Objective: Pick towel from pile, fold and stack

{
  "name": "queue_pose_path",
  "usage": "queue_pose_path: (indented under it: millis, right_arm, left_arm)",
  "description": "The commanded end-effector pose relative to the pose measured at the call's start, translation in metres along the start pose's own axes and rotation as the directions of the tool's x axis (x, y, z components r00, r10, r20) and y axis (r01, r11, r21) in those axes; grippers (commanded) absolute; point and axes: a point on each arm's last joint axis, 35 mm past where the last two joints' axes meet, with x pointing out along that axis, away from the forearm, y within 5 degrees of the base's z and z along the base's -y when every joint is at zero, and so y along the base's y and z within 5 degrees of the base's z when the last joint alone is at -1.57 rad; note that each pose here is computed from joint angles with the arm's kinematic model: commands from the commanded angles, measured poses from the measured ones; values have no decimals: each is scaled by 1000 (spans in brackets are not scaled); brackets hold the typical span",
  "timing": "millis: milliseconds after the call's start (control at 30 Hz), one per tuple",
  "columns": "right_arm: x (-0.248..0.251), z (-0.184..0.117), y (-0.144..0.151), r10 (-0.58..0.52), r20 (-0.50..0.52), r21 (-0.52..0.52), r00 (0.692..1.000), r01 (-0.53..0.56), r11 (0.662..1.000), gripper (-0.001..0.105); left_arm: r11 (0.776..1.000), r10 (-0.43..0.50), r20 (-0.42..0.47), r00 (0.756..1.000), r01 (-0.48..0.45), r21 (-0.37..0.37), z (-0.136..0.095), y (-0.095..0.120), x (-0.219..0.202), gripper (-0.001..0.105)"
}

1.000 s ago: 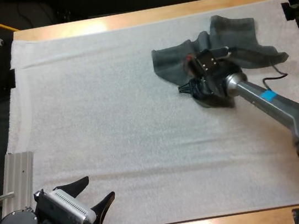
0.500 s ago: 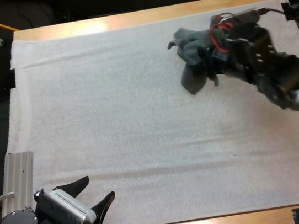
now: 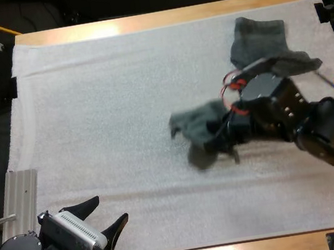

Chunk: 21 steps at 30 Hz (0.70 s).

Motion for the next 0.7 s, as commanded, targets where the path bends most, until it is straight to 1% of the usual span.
queue_pose_path:
  millis: [0, 67, 100, 167, 233, 333, 400, 433, 500, 533, 567, 600, 633, 667]
  right_arm:
    - [1, 1, 4, 18, -8, 0, 1000, -18, 1000, 0]
    - [14, 2, 5, 23, -36, 7, 999, -23, 1000, 0]
    - [21, 2, 5, 22, -44, 27, 999, -21, 999, 0]
    - [44, 5, 2, 9, -64, 106, 998, -2, 994, 0]
    - [67, 7, -1, 5, -78, 120, 997, 4, 993, 0]
    - [104, 11, -6, 5, -68, 130, 998, 4, 992, 0]
    - [123, 14, -10, 4, -49, 157, 999, 4, 988, 2]
    - [130, 15, -12, 2, -36, 182, 999, 4, 983, 7]
    - [139, 20, -17, -2, 5, 235, 1000, 0, 972, 26]
    - [140, 22, -19, -4, 26, 250, 1000, -2, 968, 40]
    - [139, 25, -21, -6, 55, 256, 998, -8, 967, 56]
    - [137, 28, -22, -6, 79, 255, 997, -14, 967, 68]
    - [133, 31, -23, -7, 103, 249, 995, -19, 968, 77]
    - [128, 34, -23, -10, 125, 235, 992, -20, 972, 83]
  left_arm:
    - [1000, -10, 4, 1000, 10, -8, 1, -1, -1, 60]
    - [1000, -10, 4, 1000, 10, -8, 1, -1, -1, 60]
    - [1000, -10, 4, 1000, 10, -8, 1, -1, -1, 60]
    - [1000, -10, 4, 1000, 10, -8, 1, -1, -1, 60]
    - [1000, -10, 4, 1000, 10, -8, 1, -1, -1, 60]
    - [1000, -10, 4, 1000, 10, -8, 1, -1, -1, 60]
    - [1000, -10, 4, 1000, 10, -8, 1, -1, -1, 60]
    - [1000, -10, 4, 1000, 10, -8, 1, -1, -1, 60]
    - [1000, -10, 4, 1000, 10, -8, 1, -1, -1, 60]
    - [1000, -10, 4, 1000, 10, -8, 1, -1, -1, 60]
    - [1000, -10, 4, 1000, 10, -8, 1, -1, -1, 60]
    - [1000, -10, 4, 1000, 10, -8, 1, -1, -1, 60]
    - [1000, -10, 4, 1000, 10, -8, 1, -1, -1, 60]
    - [1000, -10, 4, 1000, 10, -8, 1, -1, -1, 60]
